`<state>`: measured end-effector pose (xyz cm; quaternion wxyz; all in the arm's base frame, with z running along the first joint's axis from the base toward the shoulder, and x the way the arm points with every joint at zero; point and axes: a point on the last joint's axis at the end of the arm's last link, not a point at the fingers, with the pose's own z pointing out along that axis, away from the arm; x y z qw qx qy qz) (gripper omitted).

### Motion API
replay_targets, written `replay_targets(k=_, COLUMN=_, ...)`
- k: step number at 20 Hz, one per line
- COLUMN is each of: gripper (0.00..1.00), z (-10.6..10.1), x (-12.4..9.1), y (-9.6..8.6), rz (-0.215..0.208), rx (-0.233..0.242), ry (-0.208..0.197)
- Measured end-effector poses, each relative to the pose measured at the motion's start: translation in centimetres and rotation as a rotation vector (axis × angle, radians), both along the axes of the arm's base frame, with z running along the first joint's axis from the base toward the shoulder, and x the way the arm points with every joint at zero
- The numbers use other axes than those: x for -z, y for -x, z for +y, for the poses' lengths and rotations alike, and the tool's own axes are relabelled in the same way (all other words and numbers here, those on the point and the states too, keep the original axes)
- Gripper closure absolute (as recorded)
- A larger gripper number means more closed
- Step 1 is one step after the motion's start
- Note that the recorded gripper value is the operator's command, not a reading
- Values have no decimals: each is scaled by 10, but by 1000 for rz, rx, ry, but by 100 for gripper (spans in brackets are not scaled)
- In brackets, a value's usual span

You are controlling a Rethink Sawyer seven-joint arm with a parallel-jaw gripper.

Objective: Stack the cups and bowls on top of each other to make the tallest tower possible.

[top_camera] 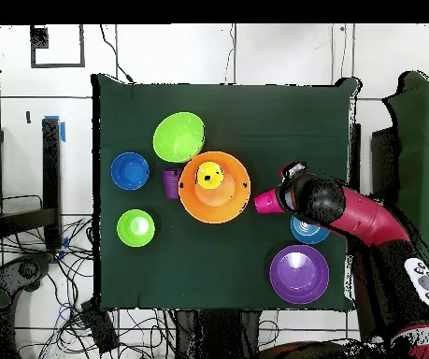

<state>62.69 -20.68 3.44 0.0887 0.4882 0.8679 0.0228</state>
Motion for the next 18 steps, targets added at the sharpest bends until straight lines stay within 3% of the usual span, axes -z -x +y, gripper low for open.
replay_targets(k=5, gripper=100, z=13, x=-9, y=-6, rz=27, rx=6, ry=-29)
replay_targets(k=12, gripper=100, z=39, x=-15, y=-24, rz=43, rx=-23, ry=-41)
replay_targets(k=18, gripper=100, z=56, x=-24, y=-51, rz=70, rx=-58, ry=-45)
